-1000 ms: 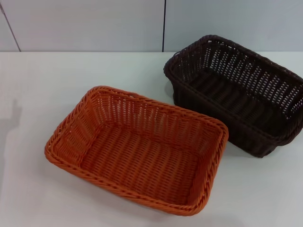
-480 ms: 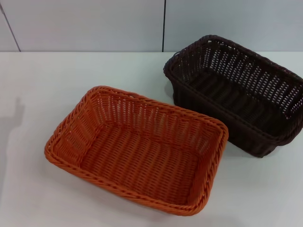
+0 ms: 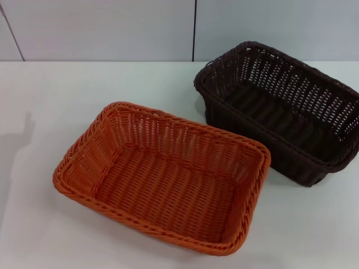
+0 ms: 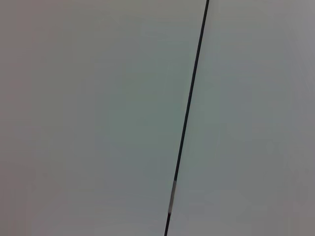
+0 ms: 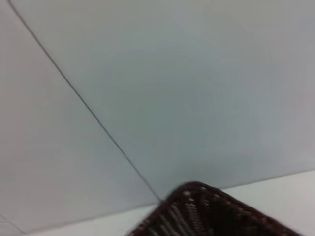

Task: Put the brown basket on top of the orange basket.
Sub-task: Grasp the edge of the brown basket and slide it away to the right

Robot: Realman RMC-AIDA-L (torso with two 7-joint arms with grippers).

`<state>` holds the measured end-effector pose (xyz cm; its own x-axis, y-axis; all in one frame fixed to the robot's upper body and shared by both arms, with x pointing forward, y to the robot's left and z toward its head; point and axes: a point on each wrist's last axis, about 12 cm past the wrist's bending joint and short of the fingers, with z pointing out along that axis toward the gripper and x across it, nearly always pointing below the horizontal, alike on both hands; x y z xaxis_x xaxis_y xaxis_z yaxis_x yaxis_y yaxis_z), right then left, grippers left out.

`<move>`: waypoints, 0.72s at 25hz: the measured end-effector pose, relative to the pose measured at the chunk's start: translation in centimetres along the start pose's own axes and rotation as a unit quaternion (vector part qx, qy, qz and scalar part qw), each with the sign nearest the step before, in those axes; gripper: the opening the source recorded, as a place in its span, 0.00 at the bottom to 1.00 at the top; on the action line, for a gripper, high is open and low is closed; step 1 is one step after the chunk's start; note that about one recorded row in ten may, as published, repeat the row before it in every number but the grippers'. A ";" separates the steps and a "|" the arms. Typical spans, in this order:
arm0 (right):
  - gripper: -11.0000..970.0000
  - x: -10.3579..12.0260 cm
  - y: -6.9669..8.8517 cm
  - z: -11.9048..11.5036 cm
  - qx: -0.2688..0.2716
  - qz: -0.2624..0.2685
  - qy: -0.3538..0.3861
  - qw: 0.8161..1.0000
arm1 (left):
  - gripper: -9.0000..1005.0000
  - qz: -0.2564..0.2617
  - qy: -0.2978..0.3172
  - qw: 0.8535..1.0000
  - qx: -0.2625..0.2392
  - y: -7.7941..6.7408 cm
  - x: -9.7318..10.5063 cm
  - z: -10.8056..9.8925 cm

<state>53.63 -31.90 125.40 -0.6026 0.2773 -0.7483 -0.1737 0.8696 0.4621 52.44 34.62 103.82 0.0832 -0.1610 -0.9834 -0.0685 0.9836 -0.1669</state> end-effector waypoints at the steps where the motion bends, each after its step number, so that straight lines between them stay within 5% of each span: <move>1: 0.73 0.4 -0.4 0.2 -0.010 0.018 -0.001 1.000 | 0.76 0.000 0.001 1.000 0.000 0.1 0.0 0.0; 9: 0.73 1.9 -3.1 1.3 -0.026 0.096 0.010 0.995 | 0.76 0.006 0.003 1.000 -0.002 0.7 -0.2 0.1; 18: 0.73 3.8 -4.8 0.0 -0.034 0.150 0.001 0.988 | 0.76 0.005 0.018 1.000 -0.003 0.6 0.0 0.5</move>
<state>52.14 -35.03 120.36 -0.6366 0.5180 -0.5714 -0.0381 0.7188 0.6941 52.85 35.23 103.72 0.0471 -0.1533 -0.9871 -0.0751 0.9848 -0.1565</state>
